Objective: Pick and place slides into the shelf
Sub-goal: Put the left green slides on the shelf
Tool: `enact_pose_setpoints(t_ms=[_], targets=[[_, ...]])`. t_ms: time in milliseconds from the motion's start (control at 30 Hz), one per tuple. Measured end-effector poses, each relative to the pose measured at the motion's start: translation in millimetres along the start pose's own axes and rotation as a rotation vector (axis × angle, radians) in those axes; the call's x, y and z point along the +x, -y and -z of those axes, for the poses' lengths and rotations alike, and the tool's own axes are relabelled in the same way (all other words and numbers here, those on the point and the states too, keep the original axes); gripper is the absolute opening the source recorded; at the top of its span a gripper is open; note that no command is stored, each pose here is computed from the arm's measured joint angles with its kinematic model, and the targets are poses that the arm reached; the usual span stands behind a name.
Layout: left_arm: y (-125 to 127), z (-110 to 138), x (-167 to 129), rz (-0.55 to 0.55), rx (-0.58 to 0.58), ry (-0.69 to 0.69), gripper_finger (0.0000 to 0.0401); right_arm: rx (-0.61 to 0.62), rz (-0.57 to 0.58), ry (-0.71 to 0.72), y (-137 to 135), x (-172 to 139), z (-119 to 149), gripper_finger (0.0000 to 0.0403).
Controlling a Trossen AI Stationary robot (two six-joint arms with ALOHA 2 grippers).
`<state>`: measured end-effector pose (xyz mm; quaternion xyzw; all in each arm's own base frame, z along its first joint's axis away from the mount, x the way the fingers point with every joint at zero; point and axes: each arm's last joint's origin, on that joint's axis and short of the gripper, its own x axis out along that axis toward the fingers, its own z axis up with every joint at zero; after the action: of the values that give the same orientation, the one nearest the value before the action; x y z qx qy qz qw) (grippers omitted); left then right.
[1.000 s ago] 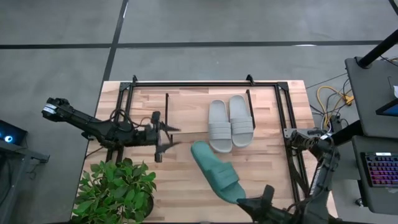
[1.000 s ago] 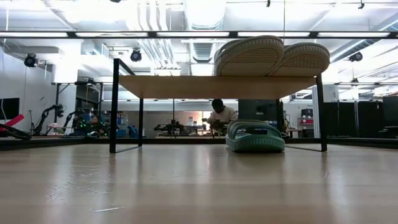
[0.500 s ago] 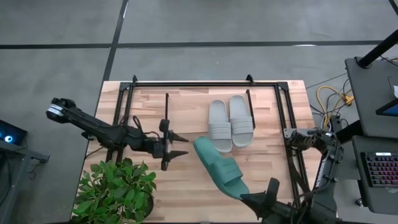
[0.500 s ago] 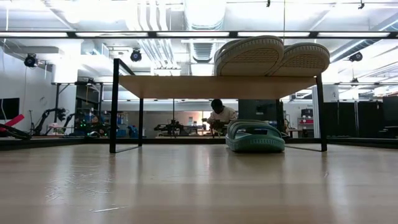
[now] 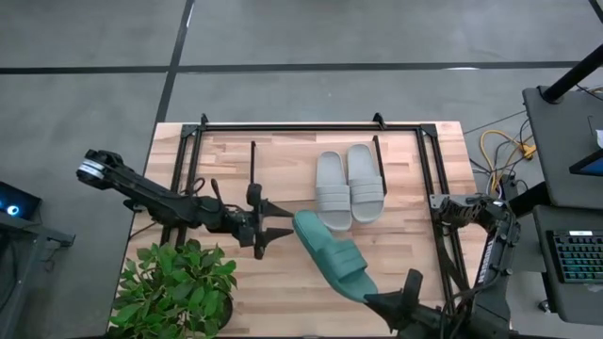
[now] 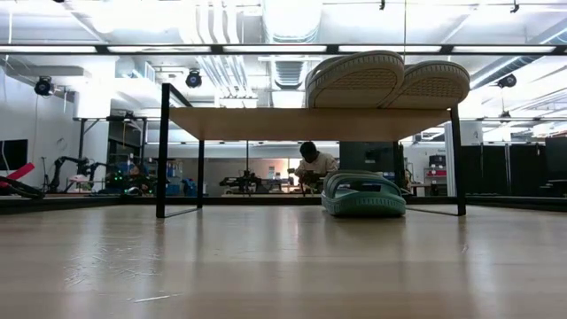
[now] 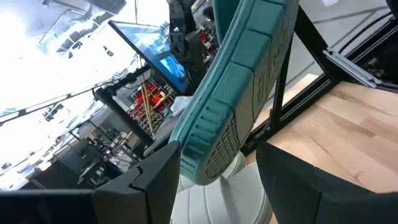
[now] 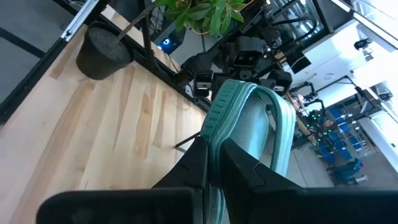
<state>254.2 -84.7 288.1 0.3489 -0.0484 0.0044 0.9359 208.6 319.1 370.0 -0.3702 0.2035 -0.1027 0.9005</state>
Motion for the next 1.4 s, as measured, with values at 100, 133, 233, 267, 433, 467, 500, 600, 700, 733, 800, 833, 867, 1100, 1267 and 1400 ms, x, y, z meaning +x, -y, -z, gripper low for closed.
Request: enact_pose_setpoints(t_ms=[100, 133, 233, 267, 433, 467, 500, 600, 700, 733, 800, 833, 867, 1100, 1267, 1400], targets=[[1.6, 0.2, 3.1, 0.003, 0.004, -0.002, 0.0196, 0.001, -0.013, -0.005, -0.2, 0.5, 0.1, 0.0018], [1.4, -0.6, 4.0, 0.002, 0.003, 0.000, 0.0196, 0.001, -0.014, -0.005, -0.2, 0.5, 0.1, 0.0018], [0.0, -3.0, 5.9, -0.005, 0.000, 0.009, 0.0196, 0.004, -0.017, -0.006, -0.3, 0.7, 0.1, 0.0018], [0.2, -3.0, 6.4, -0.004, 0.000, 0.008, 0.0196, 0.006, -0.019, -0.007, -0.3, 0.7, 0.1, 0.0018], [2.0, -2.1, 7.9, 0.002, 0.002, 0.005, 0.0196, 0.009, -0.042, -0.013, -1.0, 0.7, 0.3, 0.0018], [2.7, -1.9, 8.7, 0.008, 0.003, 0.006, 0.0196, 0.009, -0.042, -0.013, -1.0, 0.7, 0.3, 0.0018], [3.4, -2.0, 9.8, 0.015, 0.005, 0.007, 0.0196, 0.010, -0.042, -0.013, -1.0, 0.7, 0.3, 0.0018], [4.6, -3.9, 14.6, 0.030, 0.004, 0.022, 0.0196, 0.010, -0.040, -0.016, -0.4, 2.2, 0.2, 0.0018], [7.6, -3.5, 19.2, 0.046, 0.007, 0.023, 0.0196, 0.008, -0.038, -0.018, 0.0, 3.2, 0.2, 0.0018], [8.4, -3.2, 20.1, 0.050, 0.009, 0.019, 0.0196, 0.008, -0.038, -0.018, 0.0, 3.2, 0.2, 0.0018], [8.2, -4.3, 21.9, 0.049, 0.009, 0.021, 0.0196, 0.007, -0.040, -0.018, -0.1, 3.2, 0.2, 0.0018], [7.8, -5.3, 23.0, 0.046, 0.007, 0.025, 0.0196, 0.004, -0.040, -0.018, -0.1, 3.2, 0.2, 0.0018], [7.5, -6.2, 23.9, 0.044, 0.006, 0.027, 0.0196, 0.003, -0.040, -0.018, -0.1, 3.2, 0.2, 0.0018], [11.0, -8.6, 36.6, 0.048, 0.002, 0.018, 0.0196, -0.024, -0.039, -0.015, 0.5, 5.4, -1.3, 0.0018], [13.1, -10.0, 44.0, 0.049, 0.006, 0.014, 0.0196, -0.018, -0.041, -0.013, 6.5, 4.6, -1.8, 0.0018], [13.5, -11.7, 48.2, 0.049, 0.004, 0.018, 0.0196, -0.030, -0.060, -0.001, 8.9, 4.1, -4.6, 0.0018]])
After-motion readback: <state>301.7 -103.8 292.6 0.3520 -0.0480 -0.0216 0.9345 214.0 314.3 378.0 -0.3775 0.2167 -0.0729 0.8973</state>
